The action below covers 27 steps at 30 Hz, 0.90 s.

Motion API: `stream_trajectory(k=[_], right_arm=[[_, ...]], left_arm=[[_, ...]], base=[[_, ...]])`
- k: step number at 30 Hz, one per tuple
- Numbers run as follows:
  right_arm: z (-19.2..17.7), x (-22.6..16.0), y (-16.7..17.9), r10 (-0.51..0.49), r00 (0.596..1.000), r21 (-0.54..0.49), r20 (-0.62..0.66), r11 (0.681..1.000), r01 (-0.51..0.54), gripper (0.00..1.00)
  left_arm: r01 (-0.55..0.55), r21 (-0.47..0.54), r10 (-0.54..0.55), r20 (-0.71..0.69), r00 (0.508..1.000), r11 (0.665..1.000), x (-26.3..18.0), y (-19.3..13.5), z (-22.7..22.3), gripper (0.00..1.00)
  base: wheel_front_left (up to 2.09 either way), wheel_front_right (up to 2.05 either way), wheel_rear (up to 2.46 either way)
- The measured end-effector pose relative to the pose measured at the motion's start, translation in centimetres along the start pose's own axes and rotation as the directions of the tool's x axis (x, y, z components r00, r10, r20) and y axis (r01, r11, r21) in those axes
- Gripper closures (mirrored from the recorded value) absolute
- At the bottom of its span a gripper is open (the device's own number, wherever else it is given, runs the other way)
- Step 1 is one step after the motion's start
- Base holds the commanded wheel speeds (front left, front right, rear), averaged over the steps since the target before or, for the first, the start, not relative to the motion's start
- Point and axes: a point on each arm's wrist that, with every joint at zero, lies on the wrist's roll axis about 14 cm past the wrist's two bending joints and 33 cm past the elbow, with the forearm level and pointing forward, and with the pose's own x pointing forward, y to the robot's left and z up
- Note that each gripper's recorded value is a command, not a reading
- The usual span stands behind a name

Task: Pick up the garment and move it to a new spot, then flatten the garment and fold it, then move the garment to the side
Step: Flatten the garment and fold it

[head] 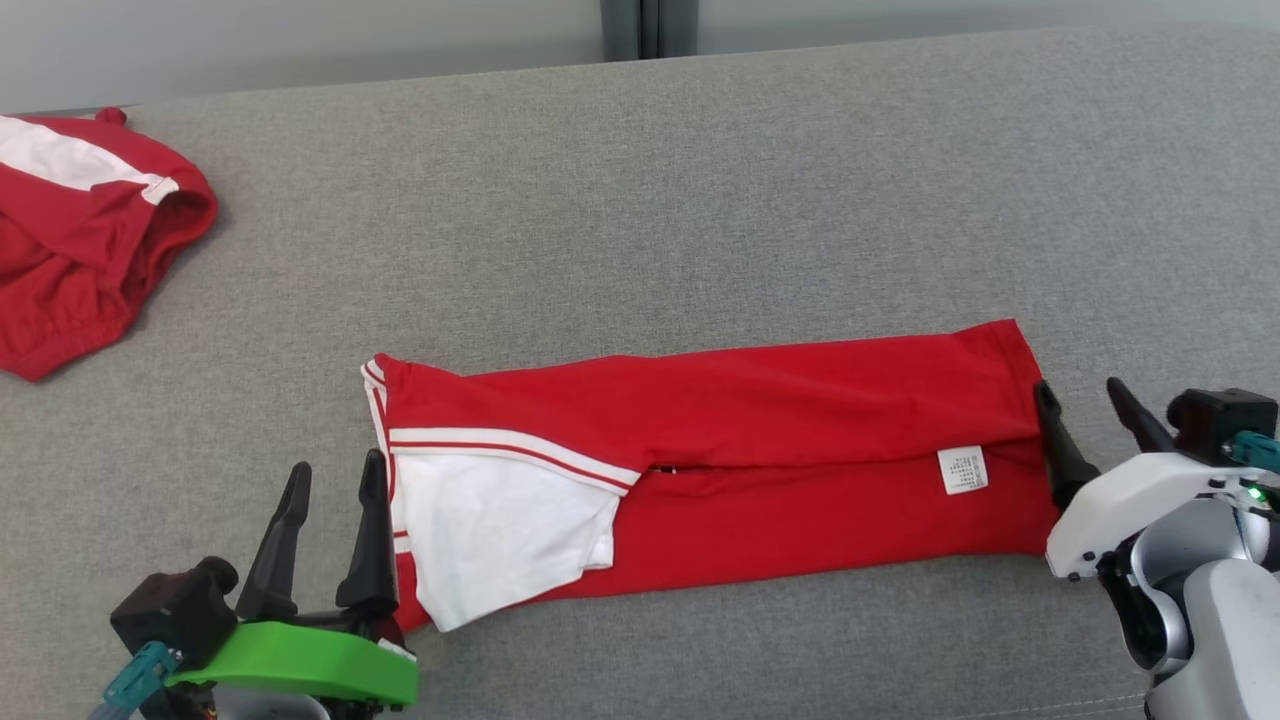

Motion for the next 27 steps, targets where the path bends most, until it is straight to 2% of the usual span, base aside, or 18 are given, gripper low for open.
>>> stream_trajectory(k=[7, 15, 16, 17, 18, 20, 21, 27], right_arm=[[-3.8, 0.5, 0.2, 0.014, 0.976, -0.019, -0.218, 1.0, -0.019, 0.0], [-6.4, 0.7, 1.4, 0.044, 0.944, -0.014, -0.328, 0.999, -0.051, 0.0], [-6.5, 0.8, 1.5, 0.046, 0.941, -0.014, -0.334, 0.998, -0.054, 0.09], [-6.5, 0.9, 1.7, 0.049, 0.94, -0.014, -0.337, 0.998, -0.057, 0.39], [-6.5, 0.9, 1.8, 0.051, 0.939, -0.013, -0.339, 0.998, -0.059, 0.62], [-6.5, 1.0, 2.0, 0.056, 0.938, -0.012, -0.343, 0.998, -0.064, 0.98], [-6.4, 1.1, 2.1, 0.057, 0.938, -0.012, -0.342, 0.998, -0.065, 1.0], [-5.3, 1.5, 1.4, 0.041, 0.953, -0.011, -0.302, 0.999, -0.047, 1.0]], left_arm=[[-0.033, 0.066, 0.032, 0.027, 0.999, 0.997, 0.4, 0.3, -0.1, 0.0], [-0.07, 0.066, 0.067, 0.037, 0.997, 0.995, -0.4, 1.1, -0.2, 0.0], [-0.072, 0.066, 0.07, 0.037, 0.997, 0.995, -0.5, 1.2, -0.2, 0.0], [-0.074, 0.068, 0.072, 0.036, 0.997, 0.995, -0.6, 1.3, -0.2, 0.0], [-0.074, 0.069, 0.072, 0.036, 0.997, 0.995, -0.6, 1.2, -0.2, 0.0], [-0.067, 0.073, 0.065, 0.033, 0.997, 0.995, -0.7, 1.0, -0.4, 0.0], [-0.064, 0.072, 0.062, 0.03, 0.998, 0.995, -0.8, 0.8, -0.5, 0.0], [-0.034, 0.078, 0.033, 0.013, 0.999, 0.996, -0.6, 0.0, -1.1, 0.0]], base=[[0.0, 0.0, 0.0], [0.0, 0.0, 0.0], [0.0, 0.0, 0.0], [0.0, 0.0, 0.0], [0.0, 0.0, 0.0], [0.0, 0.0, 0.0], [0.0, 0.0, 0.0], [0.0, 0.0, 0.0]])
